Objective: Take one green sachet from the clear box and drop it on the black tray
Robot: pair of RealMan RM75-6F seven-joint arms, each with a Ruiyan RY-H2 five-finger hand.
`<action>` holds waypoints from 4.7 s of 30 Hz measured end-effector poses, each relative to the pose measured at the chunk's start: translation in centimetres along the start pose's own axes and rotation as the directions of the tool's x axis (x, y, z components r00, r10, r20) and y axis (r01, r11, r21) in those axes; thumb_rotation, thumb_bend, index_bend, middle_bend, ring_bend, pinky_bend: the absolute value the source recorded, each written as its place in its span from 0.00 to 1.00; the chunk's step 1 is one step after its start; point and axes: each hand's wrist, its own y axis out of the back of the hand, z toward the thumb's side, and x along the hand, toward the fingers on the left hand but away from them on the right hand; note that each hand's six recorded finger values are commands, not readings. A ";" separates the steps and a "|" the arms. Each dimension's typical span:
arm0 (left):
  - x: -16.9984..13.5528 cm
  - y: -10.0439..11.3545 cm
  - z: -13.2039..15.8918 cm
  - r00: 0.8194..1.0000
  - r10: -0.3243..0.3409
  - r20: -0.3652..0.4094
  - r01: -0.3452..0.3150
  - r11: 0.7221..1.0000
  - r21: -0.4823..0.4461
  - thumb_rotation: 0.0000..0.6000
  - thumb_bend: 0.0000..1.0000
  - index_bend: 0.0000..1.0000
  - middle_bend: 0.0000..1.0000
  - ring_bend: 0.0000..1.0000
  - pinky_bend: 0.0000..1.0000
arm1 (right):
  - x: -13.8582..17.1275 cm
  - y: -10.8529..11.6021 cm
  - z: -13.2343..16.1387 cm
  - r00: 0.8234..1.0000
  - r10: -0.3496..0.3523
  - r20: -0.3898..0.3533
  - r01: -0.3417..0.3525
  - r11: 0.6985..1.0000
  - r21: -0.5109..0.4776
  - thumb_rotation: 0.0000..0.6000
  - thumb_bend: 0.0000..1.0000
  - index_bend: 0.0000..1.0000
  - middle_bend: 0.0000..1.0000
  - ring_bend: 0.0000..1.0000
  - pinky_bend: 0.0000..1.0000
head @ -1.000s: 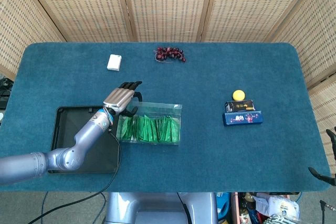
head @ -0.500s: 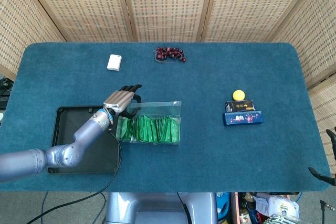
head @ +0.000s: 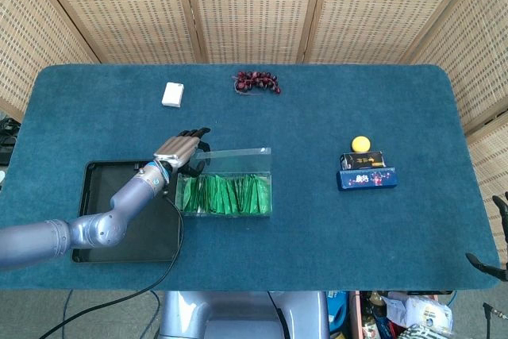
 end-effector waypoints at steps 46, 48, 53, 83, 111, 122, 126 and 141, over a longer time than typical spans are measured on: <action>-1.6 -2.6 4.4 0.905 0.105 0.413 -0.241 0.925 0.293 1.00 0.45 0.45 0.00 0.00 0.00 | -0.1 0.0 -0.2 1.000 0.005 0.010 -0.005 1.000 -0.010 1.00 0.00 0.00 0.00 0.00 0.00; -1.5 -3.0 4.3 0.905 0.100 0.413 -0.238 0.925 0.298 1.00 0.45 0.45 0.00 0.00 0.00 | -0.1 0.0 -0.2 1.000 0.005 0.010 -0.005 1.000 -0.012 1.00 0.00 0.00 0.00 0.00 0.00; -1.4 -3.5 4.2 0.906 0.094 0.413 -0.232 0.926 0.299 1.00 0.45 0.46 0.00 0.00 0.00 | -0.1 0.1 -0.3 1.000 0.005 0.011 -0.005 1.000 -0.014 1.00 0.00 0.00 0.00 0.00 0.00; 1.1 -4.7 4.0 0.924 0.090 0.371 -0.220 0.920 0.324 1.00 0.45 0.46 0.00 0.00 0.00 | -0.4 -0.1 -0.7 1.000 0.014 0.024 -0.013 1.000 -0.012 1.00 0.00 0.00 0.00 0.00 0.00; 1.4 -5.7 3.9 0.928 0.073 0.366 -0.206 0.918 0.338 1.00 0.45 0.49 0.00 0.00 0.00 | -0.4 -0.2 -0.6 1.000 0.017 0.023 -0.017 1.000 -0.012 1.00 0.00 0.00 0.00 0.00 0.00; 1.5 -5.8 4.1 0.927 0.073 0.369 -0.206 0.919 0.336 1.00 0.46 0.50 0.00 0.00 0.00 | -0.4 -0.3 -0.6 1.000 0.018 0.024 -0.018 1.000 -0.013 1.00 0.00 0.00 0.00 0.00 0.00; 1.6 -5.7 4.0 0.927 0.074 0.367 -0.207 0.918 0.339 1.00 0.46 0.50 0.00 0.00 0.00 | -0.5 -0.3 -0.6 1.000 0.019 0.025 -0.019 1.000 -0.013 1.00 0.00 0.00 0.00 0.00 0.00; 1.9 -6.3 4.3 0.929 0.062 0.365 -0.199 0.915 0.350 1.00 0.46 0.55 0.00 0.00 0.00 | -0.5 -0.4 -0.7 0.999 0.024 0.026 -0.024 1.000 -0.013 1.00 0.00 0.00 0.00 0.00 0.00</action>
